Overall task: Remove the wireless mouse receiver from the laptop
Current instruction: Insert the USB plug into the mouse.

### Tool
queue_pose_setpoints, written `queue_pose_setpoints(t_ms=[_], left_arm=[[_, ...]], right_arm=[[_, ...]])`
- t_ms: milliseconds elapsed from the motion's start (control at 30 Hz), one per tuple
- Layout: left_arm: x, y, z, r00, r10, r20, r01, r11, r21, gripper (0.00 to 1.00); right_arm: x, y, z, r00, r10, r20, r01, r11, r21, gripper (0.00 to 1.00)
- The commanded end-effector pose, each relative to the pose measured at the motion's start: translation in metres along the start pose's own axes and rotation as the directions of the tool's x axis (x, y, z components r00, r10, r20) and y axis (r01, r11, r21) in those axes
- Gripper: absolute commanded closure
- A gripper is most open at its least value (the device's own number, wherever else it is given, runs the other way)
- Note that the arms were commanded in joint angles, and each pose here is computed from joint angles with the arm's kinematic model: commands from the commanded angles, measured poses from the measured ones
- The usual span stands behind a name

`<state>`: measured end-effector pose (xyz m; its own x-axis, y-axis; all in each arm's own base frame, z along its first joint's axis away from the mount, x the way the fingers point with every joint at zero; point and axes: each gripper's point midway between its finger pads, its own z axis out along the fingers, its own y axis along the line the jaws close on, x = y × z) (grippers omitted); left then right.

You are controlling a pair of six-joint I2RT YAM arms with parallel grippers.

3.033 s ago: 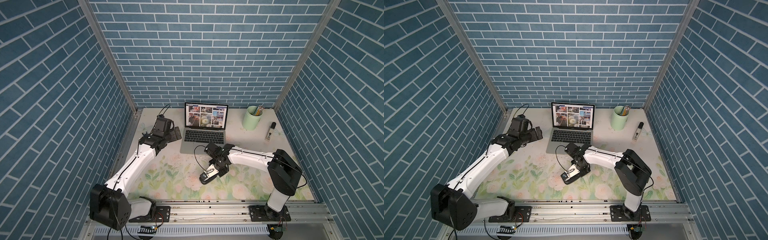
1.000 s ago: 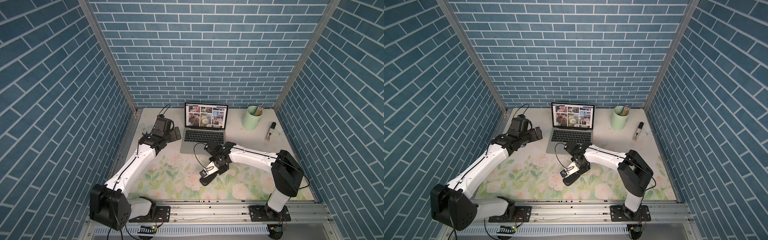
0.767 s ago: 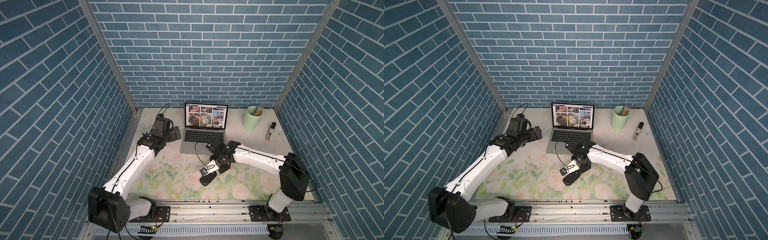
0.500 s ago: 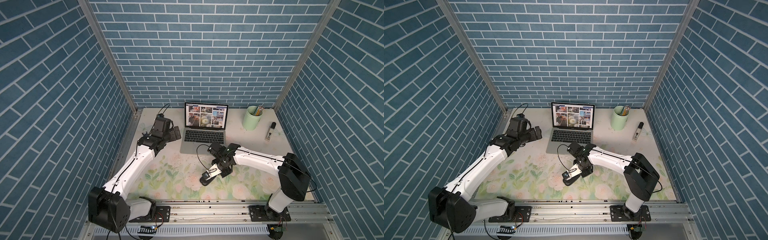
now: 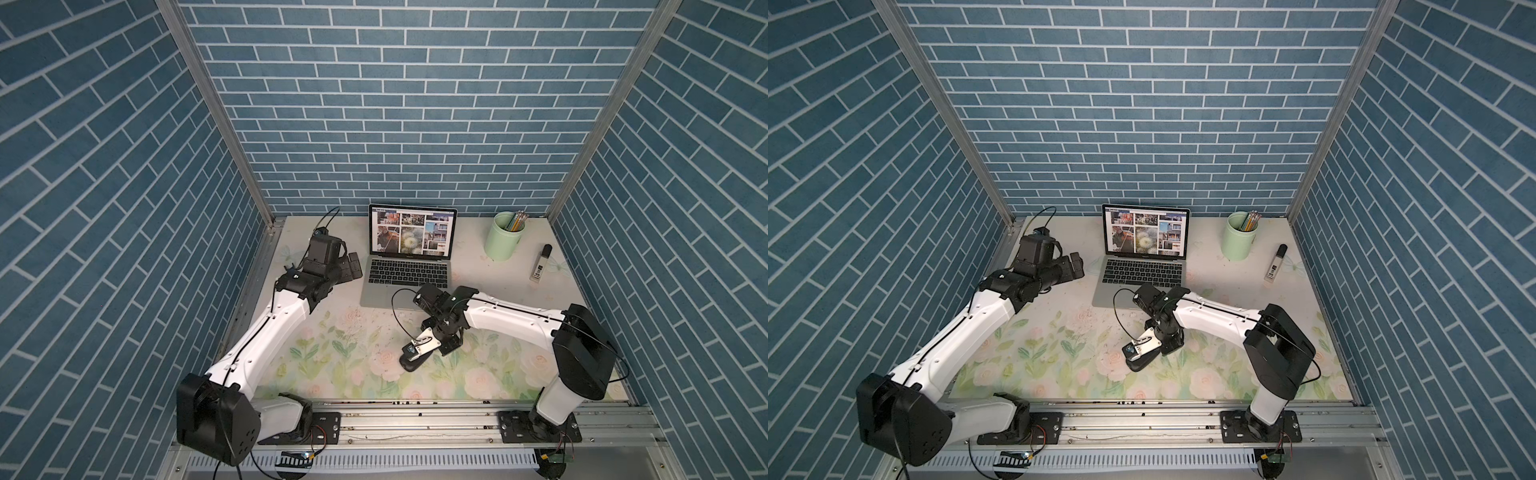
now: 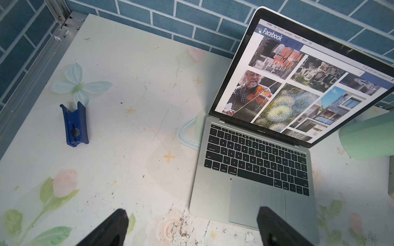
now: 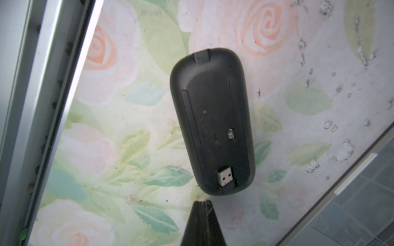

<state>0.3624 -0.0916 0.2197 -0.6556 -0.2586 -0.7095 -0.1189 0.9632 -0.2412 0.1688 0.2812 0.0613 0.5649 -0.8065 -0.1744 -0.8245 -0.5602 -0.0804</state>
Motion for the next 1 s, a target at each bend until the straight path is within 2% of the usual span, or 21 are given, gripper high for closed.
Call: queue_pose_setpoints(t_ms=[0, 967], left_arm=[[0.002, 0.004, 0.000, 1.000, 0.002, 0.006, -0.002, 1.000, -0.009, 0.00], [0.006, 0.009, 0.001, 1.000, 0.011, 0.000, -0.011, 1.000, -0.028, 0.00]], right_arm=[[-0.004, -0.002, 0.002, 1.000, 0.016, 0.010, -0.015, 1.000, -0.025, 1.00], [-0.005, -0.010, 0.017, 1.000, 0.002, -0.002, -0.002, 0.998, -0.056, 1.00]])
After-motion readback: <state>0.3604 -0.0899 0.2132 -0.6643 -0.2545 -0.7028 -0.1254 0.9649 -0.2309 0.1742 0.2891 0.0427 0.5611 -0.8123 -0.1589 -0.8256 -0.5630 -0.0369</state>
